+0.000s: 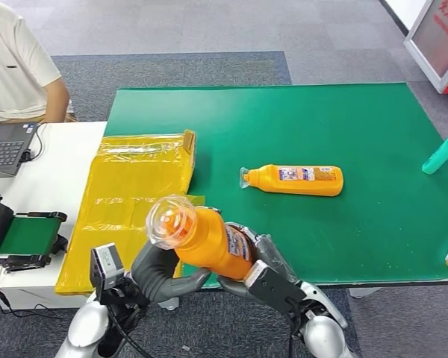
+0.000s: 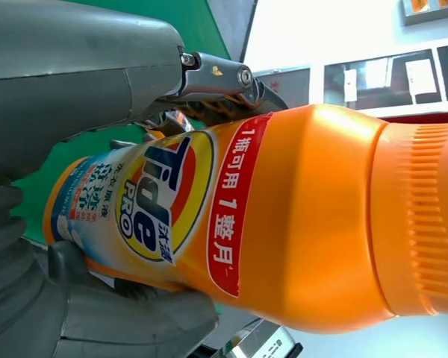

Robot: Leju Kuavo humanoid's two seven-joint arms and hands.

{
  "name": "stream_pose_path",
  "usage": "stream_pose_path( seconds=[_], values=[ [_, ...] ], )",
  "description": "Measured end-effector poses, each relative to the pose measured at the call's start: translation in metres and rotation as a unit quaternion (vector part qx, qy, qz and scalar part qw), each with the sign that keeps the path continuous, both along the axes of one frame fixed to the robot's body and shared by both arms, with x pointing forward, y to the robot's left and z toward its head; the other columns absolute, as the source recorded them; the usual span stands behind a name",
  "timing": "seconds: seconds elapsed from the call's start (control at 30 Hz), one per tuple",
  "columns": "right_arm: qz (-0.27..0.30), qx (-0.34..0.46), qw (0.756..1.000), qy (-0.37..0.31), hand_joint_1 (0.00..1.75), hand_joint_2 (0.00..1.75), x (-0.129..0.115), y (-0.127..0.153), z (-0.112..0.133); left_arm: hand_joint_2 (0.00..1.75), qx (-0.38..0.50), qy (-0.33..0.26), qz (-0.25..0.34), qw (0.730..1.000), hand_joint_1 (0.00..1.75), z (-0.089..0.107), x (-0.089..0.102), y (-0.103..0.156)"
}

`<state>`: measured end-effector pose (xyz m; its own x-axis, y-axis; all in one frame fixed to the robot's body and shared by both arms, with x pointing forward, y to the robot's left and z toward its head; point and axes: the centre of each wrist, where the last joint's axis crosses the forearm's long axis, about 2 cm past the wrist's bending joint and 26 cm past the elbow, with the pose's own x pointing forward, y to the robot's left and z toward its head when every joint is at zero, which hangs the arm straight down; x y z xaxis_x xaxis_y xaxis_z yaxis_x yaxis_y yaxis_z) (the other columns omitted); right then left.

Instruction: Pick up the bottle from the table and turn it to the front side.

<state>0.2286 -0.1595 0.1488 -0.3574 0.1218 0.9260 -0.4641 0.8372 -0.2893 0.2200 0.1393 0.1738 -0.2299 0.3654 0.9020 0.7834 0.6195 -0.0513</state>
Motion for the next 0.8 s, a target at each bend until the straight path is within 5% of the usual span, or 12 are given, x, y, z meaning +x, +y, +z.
stream_pose_path(
  seconds=[0.5,0.63,0.8],
  values=[
    [0.001,0.003,1.000,0.003,1.75,1.75,-0.0036,0.0008,-0.0005,1.75,-0.011,0.001,-0.001,1.000,1.75,0.0005,-0.0001,-0.0007],
    [-0.001,0.003,1.000,0.003,0.00,1.75,-0.0035,0.0004,-0.0004,1.75,-0.014,0.002,0.003,1.000,1.75,0.0003,-0.0002,-0.0007],
    [-0.020,0.010,1.000,0.007,0.00,1.75,-0.0014,-0.0042,0.0007,1.75,-0.019,0.011,0.036,0.999,1.75,-0.0007,-0.0003,0.0014]
  ],
)
